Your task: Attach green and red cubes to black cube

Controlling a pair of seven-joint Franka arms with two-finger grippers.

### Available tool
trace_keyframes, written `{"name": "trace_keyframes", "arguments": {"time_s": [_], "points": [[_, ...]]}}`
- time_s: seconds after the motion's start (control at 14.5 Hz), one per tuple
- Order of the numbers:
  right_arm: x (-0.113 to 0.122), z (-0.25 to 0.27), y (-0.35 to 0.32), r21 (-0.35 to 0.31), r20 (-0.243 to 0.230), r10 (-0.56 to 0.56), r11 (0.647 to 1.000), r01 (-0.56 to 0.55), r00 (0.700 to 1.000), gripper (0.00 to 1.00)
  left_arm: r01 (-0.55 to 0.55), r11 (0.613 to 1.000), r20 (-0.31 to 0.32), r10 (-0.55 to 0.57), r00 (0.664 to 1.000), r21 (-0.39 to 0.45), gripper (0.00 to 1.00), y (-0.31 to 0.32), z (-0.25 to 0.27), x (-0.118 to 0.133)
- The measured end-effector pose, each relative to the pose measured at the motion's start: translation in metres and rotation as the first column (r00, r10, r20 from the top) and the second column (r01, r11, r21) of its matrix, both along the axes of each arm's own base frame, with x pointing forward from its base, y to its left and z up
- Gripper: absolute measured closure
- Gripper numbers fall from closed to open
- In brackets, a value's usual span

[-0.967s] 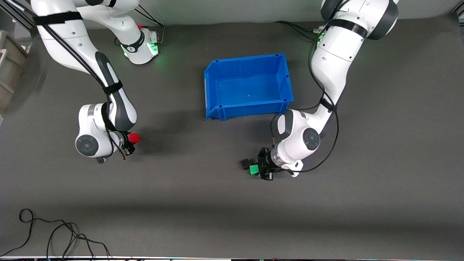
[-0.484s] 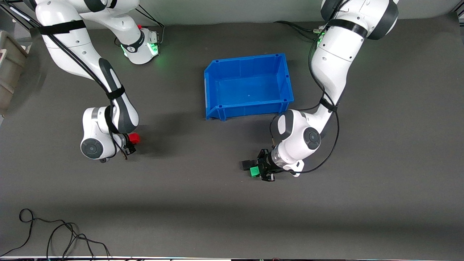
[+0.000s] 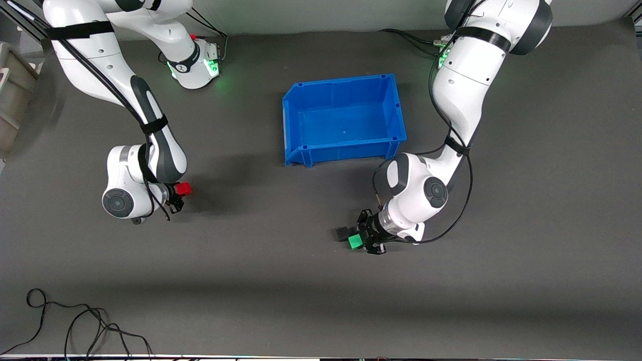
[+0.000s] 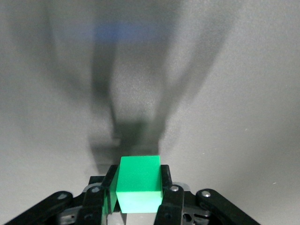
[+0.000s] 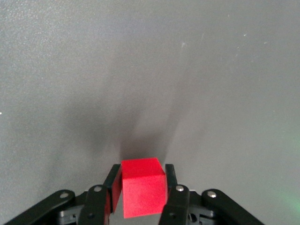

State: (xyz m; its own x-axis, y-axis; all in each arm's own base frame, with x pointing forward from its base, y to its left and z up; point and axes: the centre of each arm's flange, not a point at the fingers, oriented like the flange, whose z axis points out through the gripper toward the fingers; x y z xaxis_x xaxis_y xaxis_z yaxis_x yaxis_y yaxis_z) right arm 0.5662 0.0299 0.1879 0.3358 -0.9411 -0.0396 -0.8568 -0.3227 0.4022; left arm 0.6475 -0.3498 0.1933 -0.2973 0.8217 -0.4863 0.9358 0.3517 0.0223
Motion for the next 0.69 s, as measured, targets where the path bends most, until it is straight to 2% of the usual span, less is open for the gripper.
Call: {"name": "trace_keyframes", "arguments": {"time_s": [0.28,0.35,0.48,0.55,0.69], "points": [[0.004,0.008,0.006,0.002,0.02,-0.008,1.0,0.008,1.0,0.59,-0.133,0.991,0.012,0.133,0.991,-0.031,0.63,0.0,0.007,0.004],[0.012,0.02,0.017,-0.004,0.049,-0.025,1.0,0.025,0.999,0.59,-0.144,0.989,0.009,0.144,0.99,-0.034,0.63,0.0,0.008,0.005],[0.037,0.056,0.065,-0.014,0.138,-0.076,0.997,0.079,0.987,0.59,-0.157,0.987,0.006,0.158,0.987,-0.036,0.63,0.0,0.007,0.004],[0.05,0.075,0.094,0.008,0.18,-0.112,0.994,0.112,0.977,0.59,-0.162,0.986,0.007,0.162,0.987,-0.037,0.63,-0.001,0.006,0.004],[0.076,0.105,0.145,0.118,0.229,-0.201,0.977,0.178,0.952,0.59,-0.181,0.983,-0.002,0.181,0.983,-0.04,0.63,-0.003,0.002,0.002]]}}
